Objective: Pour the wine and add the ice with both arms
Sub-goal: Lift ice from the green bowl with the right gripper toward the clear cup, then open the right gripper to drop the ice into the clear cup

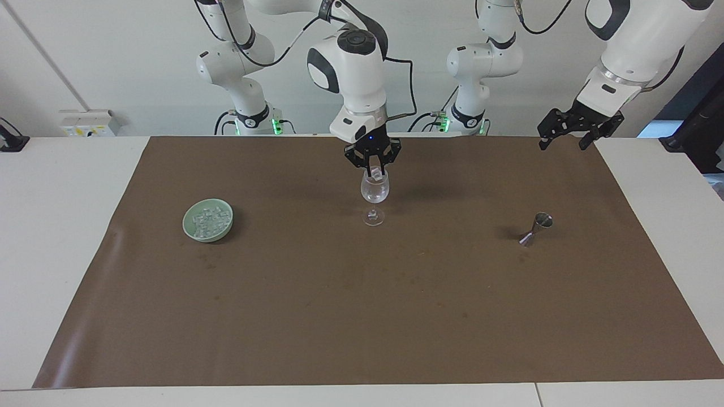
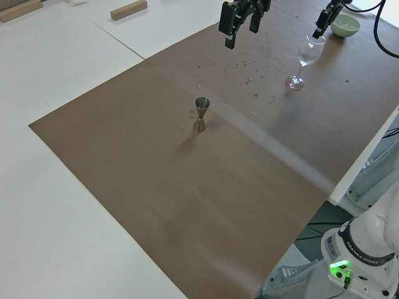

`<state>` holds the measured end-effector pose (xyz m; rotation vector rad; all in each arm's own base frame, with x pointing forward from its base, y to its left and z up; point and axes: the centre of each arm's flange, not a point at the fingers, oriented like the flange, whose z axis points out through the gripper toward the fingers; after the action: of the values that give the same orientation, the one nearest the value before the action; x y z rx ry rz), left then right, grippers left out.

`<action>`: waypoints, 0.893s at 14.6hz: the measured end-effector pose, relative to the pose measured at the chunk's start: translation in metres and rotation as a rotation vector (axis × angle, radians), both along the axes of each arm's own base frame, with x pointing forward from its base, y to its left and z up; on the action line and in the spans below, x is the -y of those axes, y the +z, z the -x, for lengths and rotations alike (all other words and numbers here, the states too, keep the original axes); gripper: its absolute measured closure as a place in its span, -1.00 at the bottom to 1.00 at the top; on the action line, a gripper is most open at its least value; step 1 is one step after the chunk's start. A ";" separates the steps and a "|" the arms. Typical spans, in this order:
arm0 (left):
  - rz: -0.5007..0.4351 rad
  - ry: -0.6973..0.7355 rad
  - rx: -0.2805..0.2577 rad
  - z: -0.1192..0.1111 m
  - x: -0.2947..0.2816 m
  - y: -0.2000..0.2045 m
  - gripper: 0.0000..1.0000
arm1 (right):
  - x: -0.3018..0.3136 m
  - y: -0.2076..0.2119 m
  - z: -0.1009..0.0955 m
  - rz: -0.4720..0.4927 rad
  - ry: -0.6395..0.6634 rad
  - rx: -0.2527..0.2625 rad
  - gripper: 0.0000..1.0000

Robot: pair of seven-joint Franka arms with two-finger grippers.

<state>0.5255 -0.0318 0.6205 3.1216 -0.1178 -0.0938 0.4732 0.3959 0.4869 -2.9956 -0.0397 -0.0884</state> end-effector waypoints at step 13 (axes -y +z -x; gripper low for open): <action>-0.003 -0.022 -0.039 -0.013 0.001 -0.005 -1.00 | 0.111 0.050 -0.075 0.148 -0.035 -0.020 -0.76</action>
<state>0.5387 -0.0328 0.6153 3.1200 -0.1521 -0.1548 0.5477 0.2848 0.5365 -3.1456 0.0082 -0.0623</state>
